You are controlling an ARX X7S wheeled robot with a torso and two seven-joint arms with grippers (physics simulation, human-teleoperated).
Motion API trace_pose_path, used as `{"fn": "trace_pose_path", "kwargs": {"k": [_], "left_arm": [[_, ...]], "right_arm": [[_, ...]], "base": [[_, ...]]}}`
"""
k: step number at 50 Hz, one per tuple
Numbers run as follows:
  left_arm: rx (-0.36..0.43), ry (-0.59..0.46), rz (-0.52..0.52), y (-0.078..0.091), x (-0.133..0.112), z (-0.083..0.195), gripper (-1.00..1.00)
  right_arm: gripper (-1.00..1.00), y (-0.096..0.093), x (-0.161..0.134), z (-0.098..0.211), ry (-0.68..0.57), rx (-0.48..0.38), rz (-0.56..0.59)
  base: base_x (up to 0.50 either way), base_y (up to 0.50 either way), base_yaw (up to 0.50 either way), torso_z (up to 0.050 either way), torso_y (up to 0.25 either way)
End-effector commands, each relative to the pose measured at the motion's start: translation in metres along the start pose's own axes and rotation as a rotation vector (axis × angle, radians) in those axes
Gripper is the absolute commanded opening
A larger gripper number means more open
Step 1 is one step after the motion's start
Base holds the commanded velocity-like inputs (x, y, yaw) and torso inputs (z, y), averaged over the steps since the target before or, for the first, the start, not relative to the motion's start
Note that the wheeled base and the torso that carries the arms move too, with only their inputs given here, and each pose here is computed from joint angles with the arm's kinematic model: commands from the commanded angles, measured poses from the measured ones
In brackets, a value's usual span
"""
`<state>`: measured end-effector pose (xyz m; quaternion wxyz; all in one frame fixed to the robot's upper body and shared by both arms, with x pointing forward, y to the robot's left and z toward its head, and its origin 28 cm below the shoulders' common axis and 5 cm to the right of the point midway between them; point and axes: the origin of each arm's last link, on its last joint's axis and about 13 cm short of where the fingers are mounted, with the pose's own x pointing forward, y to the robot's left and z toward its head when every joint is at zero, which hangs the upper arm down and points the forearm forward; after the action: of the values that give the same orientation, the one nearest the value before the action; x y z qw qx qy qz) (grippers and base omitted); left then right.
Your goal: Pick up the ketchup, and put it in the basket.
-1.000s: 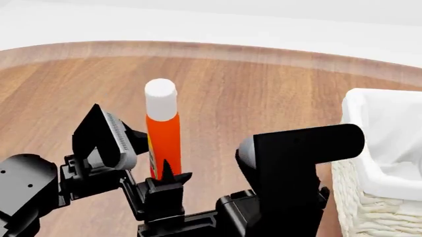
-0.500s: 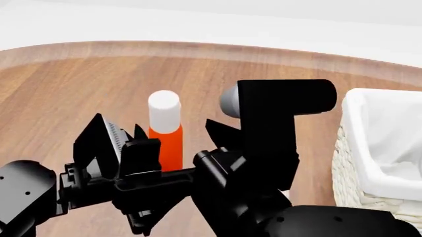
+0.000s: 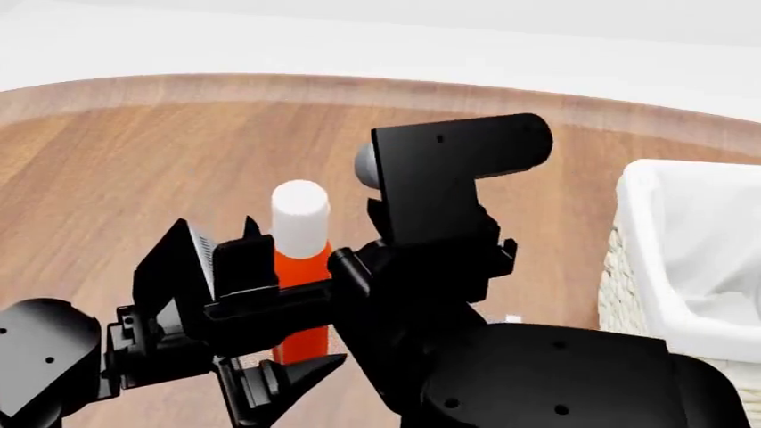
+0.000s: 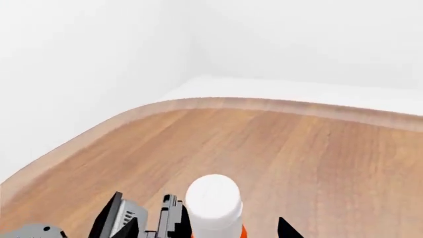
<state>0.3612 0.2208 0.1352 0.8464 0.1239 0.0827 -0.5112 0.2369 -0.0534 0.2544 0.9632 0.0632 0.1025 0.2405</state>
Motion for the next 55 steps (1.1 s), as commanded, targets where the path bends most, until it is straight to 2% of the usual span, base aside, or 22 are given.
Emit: {"fn": "trace_pose_path", "kwargs": {"k": [1,13,32,48,49,55], "left_arm": [[-0.006,-0.009,-0.003,0.0,0.0,0.0,-1.0],[0.002,0.003,-0.009,0.0,0.0,-0.002,-1.0],[0.01,0.007,-0.045,-0.006,-0.003,-0.002,-1.0],[0.014,0.006,-0.05,-0.007,-0.004,-0.002,-1.0],[0.014,0.006,-0.049,-0.007,-0.004,-0.003,-1.0],[0.015,0.008,-0.046,-0.007,-0.004,-0.003,-1.0]], "right_arm": [[1.0,-0.005,0.014,-0.005,0.037,-0.072,-0.004],[1.0,-0.002,0.02,-0.012,0.067,-0.073,0.025],[1.0,-0.018,0.04,-0.018,0.085,-0.014,0.01],[1.0,-0.021,0.047,-0.024,0.106,-0.026,-0.001],[-1.0,-0.02,0.047,-0.024,0.107,-0.024,0.003],[-1.0,-0.02,0.046,-0.024,0.101,-0.03,0.006]], "base": [[0.0,0.0,0.0,0.0,0.0],[0.0,0.0,0.0,0.0,0.0],[0.0,0.0,0.0,0.0,0.001],[0.0,0.0,0.0,0.0,0.0],[0.0,0.0,0.0,0.0,0.0],[0.0,0.0,0.0,0.0,0.002]]}}
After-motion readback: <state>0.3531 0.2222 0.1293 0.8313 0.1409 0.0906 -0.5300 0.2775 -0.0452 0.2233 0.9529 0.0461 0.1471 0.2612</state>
